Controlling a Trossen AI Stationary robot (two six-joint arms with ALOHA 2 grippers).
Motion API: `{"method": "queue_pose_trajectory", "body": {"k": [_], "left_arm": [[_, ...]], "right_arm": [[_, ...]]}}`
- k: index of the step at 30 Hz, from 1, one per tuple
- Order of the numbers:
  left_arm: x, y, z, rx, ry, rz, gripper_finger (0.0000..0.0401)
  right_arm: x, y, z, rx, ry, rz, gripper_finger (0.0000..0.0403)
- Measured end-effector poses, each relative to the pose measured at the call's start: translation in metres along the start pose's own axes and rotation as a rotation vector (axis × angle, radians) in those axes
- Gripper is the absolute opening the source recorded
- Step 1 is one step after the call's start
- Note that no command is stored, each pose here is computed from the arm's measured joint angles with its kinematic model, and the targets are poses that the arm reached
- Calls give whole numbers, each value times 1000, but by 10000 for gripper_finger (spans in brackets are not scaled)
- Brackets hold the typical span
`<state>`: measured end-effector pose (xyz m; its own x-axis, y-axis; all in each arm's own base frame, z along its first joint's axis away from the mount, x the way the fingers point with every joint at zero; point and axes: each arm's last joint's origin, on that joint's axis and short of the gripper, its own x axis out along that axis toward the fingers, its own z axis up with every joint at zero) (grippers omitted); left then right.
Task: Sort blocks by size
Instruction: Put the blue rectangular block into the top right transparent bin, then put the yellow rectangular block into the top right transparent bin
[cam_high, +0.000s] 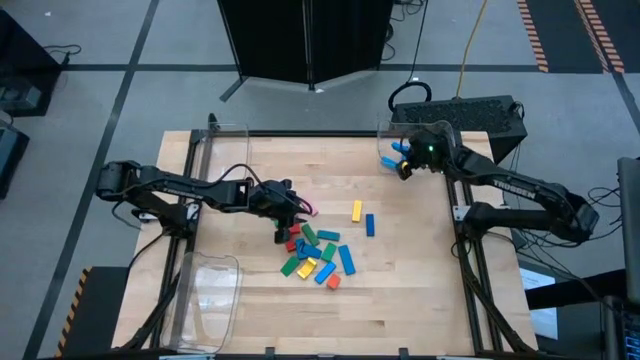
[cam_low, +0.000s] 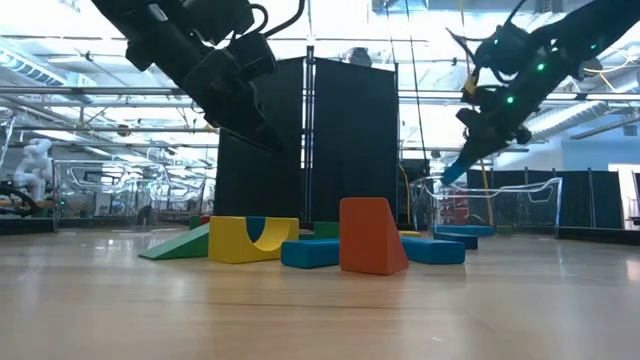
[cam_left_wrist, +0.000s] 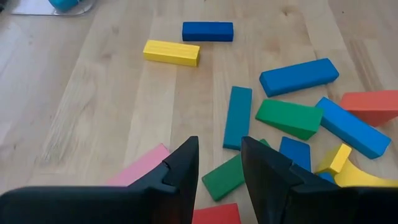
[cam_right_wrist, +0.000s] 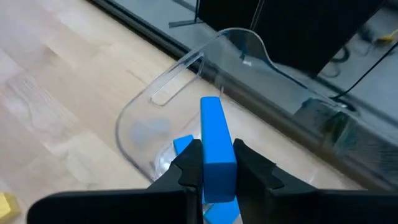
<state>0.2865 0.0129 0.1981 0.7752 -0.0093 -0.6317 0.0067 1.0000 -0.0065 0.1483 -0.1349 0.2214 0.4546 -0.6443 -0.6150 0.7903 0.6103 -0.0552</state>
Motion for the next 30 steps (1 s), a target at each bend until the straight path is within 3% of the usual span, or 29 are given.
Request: {"method": "queue_pose_trajectory", "body": {"k": [10,18,30], "left_arm": [[0,0,1,0,-6,1,122],[0,0,0,-1,2,5,122],[0,1,-7,-11,69,38,122]], "right_arm": [[40,-19,-11,78,152,12,49],[61,-19,-11,122,122,28,55],[57,-20,-7,146,94,26,152]]}}
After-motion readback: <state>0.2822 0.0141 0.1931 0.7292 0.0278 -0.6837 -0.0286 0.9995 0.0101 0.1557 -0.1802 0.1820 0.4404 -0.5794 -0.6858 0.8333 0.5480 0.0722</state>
